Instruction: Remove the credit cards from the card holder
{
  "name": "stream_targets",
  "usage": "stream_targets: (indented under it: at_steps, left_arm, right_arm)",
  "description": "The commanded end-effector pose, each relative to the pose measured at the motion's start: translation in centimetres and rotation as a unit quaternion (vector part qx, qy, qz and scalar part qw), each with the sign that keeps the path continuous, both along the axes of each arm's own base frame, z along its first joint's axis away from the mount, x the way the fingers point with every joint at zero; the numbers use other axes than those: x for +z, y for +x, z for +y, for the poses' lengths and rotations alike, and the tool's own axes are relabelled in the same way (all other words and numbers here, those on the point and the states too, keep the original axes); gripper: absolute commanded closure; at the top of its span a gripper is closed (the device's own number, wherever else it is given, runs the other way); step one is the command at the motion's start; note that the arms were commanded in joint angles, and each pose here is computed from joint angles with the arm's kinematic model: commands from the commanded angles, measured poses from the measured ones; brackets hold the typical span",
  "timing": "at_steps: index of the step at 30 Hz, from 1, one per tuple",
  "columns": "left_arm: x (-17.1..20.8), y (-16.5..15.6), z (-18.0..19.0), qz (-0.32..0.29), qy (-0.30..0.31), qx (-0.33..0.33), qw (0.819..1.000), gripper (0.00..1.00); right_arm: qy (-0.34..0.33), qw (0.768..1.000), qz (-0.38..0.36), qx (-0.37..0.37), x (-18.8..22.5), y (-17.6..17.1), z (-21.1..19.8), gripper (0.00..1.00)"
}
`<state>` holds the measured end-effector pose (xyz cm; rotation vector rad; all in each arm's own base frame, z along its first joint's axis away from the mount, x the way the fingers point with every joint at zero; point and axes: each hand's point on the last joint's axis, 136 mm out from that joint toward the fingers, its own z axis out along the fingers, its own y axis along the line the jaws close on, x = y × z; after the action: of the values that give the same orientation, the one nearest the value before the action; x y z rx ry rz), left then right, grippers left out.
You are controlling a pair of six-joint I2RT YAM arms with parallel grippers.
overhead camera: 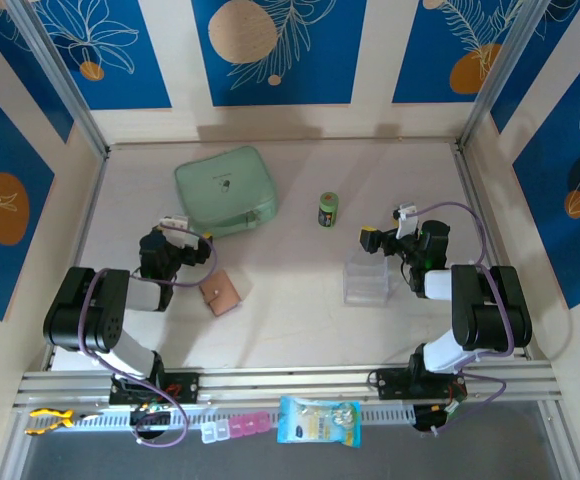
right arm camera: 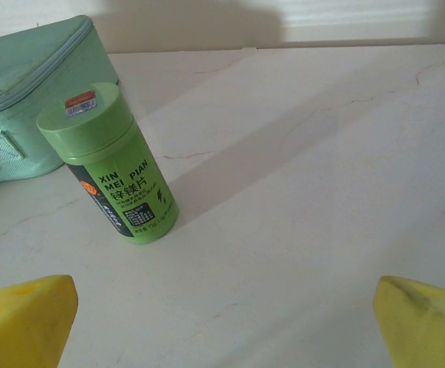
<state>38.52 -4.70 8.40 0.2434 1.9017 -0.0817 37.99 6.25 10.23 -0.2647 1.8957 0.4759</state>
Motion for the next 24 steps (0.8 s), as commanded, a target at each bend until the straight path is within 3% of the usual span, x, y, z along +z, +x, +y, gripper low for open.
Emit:
stream_targets:
  at_steps: [1,21,24]
  left_arm:
    - [1.0,0.5,-0.1,-0.019,0.001,-0.008,1.000,0.00]
    - [0.7,1.0,1.4,-0.005,0.003,0.037,0.999,0.00]
    - [0.8,0.9,1.4,-0.008,0.004,0.037,0.999,0.00]
  right_arm:
    - [-0.006,1.000,-0.009,0.007,0.1,-0.3,0.2,0.01]
    - [-0.005,1.000,-0.008,0.007,0.1,-0.3,0.2,0.01]
    - [-0.015,1.000,-0.003,-0.023,0.1,0.3,-0.4,0.01]
